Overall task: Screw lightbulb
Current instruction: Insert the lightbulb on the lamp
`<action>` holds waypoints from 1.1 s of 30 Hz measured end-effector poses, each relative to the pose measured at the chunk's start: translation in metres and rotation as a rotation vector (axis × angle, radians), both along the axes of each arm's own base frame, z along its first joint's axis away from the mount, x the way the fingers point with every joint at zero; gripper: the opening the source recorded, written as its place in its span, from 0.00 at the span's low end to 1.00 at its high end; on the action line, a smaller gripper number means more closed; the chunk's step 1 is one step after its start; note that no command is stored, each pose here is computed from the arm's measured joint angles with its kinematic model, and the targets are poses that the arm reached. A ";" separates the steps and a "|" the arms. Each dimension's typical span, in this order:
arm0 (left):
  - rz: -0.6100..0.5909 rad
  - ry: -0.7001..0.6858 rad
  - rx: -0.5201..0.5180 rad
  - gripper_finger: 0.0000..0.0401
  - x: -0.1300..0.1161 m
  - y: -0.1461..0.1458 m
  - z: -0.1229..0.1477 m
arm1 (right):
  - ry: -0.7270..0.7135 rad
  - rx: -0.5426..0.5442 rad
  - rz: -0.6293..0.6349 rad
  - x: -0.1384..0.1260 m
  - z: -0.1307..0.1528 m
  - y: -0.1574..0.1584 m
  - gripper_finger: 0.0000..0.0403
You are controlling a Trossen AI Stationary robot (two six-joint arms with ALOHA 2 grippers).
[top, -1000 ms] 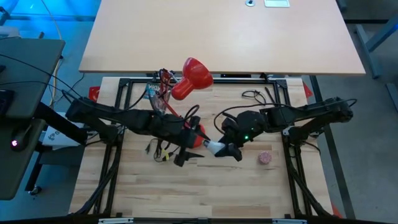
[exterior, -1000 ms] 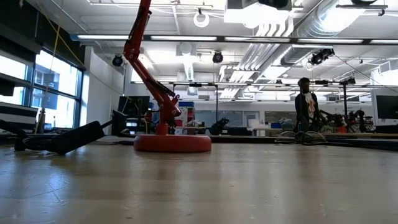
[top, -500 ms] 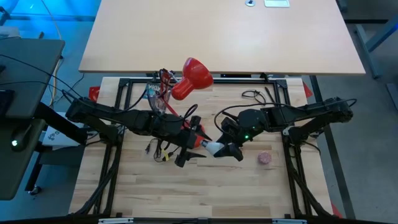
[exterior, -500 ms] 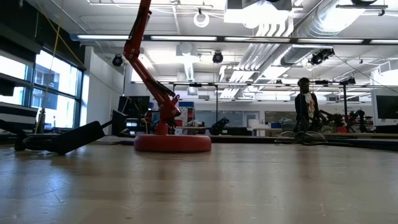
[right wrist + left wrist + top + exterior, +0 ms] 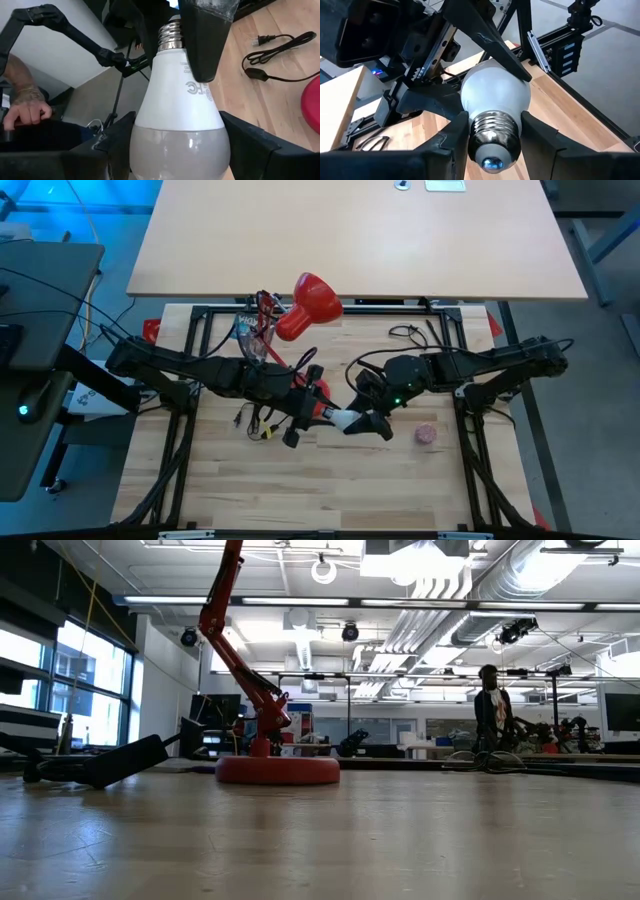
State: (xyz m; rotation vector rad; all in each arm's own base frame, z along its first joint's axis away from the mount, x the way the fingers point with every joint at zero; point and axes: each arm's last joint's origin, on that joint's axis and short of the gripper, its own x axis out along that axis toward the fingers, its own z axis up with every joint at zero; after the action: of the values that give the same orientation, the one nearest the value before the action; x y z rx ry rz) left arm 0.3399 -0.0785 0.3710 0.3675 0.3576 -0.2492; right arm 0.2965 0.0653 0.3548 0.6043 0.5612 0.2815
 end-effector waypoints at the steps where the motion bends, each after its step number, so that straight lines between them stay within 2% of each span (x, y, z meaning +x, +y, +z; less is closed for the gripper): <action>1: -0.001 0.000 -0.001 0.33 0.000 0.000 0.000 | 0.000 0.000 0.000 0.000 0.000 0.000 0.60; 7: -0.002 0.004 -0.004 0.33 0.000 0.000 0.000 | 0.004 0.014 0.005 0.000 0.000 0.000 0.61; 11: 0.005 0.005 -0.002 0.32 0.000 0.000 0.000 | 0.011 0.030 0.013 0.000 0.000 -0.002 0.77; 14: 0.011 0.010 -0.013 0.32 -0.002 0.001 0.001 | 0.057 0.060 0.069 -0.001 -0.003 -0.005 0.86; 20: 0.042 0.041 -0.023 0.32 -0.007 0.002 0.002 | 0.107 0.143 0.103 -0.005 -0.001 -0.019 0.90; 26: 0.083 0.064 -0.044 0.32 -0.015 0.005 0.005 | 0.042 0.138 0.019 -0.021 0.016 -0.040 0.91; 33: 0.190 0.046 -0.153 0.32 -0.041 0.010 0.025 | -0.104 0.054 -0.155 -0.038 0.038 -0.049 0.91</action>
State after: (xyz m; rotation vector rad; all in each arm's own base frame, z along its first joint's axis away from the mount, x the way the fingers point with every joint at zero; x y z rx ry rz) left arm 0.2989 -0.0680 0.3964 0.1759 0.4137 -0.0983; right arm 0.2582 0.0167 0.3931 0.6779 0.4052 0.1815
